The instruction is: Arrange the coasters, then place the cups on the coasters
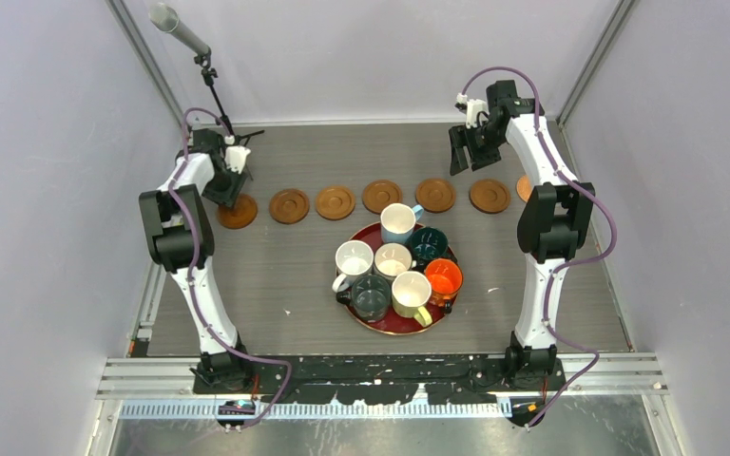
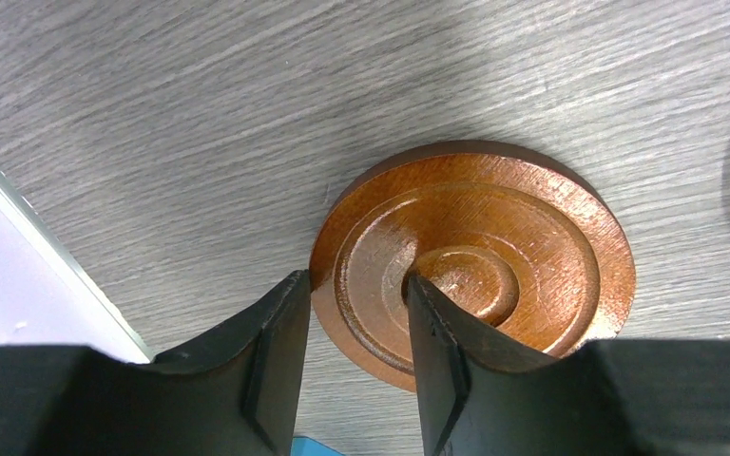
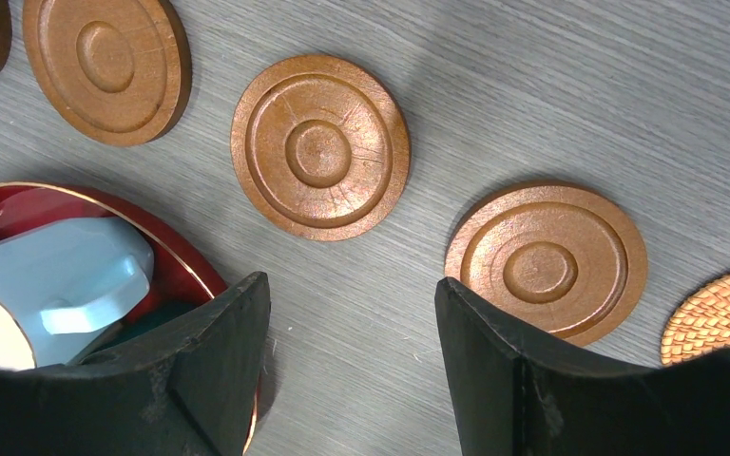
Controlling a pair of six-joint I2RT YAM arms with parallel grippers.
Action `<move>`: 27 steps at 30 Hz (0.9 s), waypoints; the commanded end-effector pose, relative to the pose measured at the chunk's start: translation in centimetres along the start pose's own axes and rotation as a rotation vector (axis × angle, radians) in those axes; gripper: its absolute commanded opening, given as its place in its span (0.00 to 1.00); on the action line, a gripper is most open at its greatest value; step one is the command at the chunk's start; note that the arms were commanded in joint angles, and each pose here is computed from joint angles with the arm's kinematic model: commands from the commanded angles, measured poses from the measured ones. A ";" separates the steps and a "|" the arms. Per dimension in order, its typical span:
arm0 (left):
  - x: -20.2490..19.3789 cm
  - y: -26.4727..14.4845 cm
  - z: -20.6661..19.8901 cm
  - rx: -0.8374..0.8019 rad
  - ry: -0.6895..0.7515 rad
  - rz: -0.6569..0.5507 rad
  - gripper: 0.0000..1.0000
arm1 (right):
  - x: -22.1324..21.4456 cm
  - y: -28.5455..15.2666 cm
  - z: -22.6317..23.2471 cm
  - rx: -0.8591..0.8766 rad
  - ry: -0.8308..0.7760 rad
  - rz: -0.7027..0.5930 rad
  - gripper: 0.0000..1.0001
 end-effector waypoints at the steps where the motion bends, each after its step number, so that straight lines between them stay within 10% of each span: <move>1: 1.0 -0.7 -1.2 -0.051 -0.050 -0.027 0.44 | 1.8 -1.8 0.2 -0.019 -0.019 -0.064 0.69; 17: 2.9 -9.2 -1.6 -0.047 -0.080 -0.178 0.65 | 2.6 -2.7 0.8 0.007 -0.062 -0.112 0.69; 27: -0.1 -19.9 -8.6 -0.288 -0.013 -0.309 0.75 | 1.6 -4.5 2.8 0.079 -0.109 -0.140 0.69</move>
Point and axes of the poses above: each gripper's point midway between its finger pads, its own y axis out along the fingers, its own z axis along the line the jaws close on, x = y × z, the point moved 2 cm from there along -y, back along the fingers, and after that the axes turned 10 degrees about -y, right-handed, at the moved point
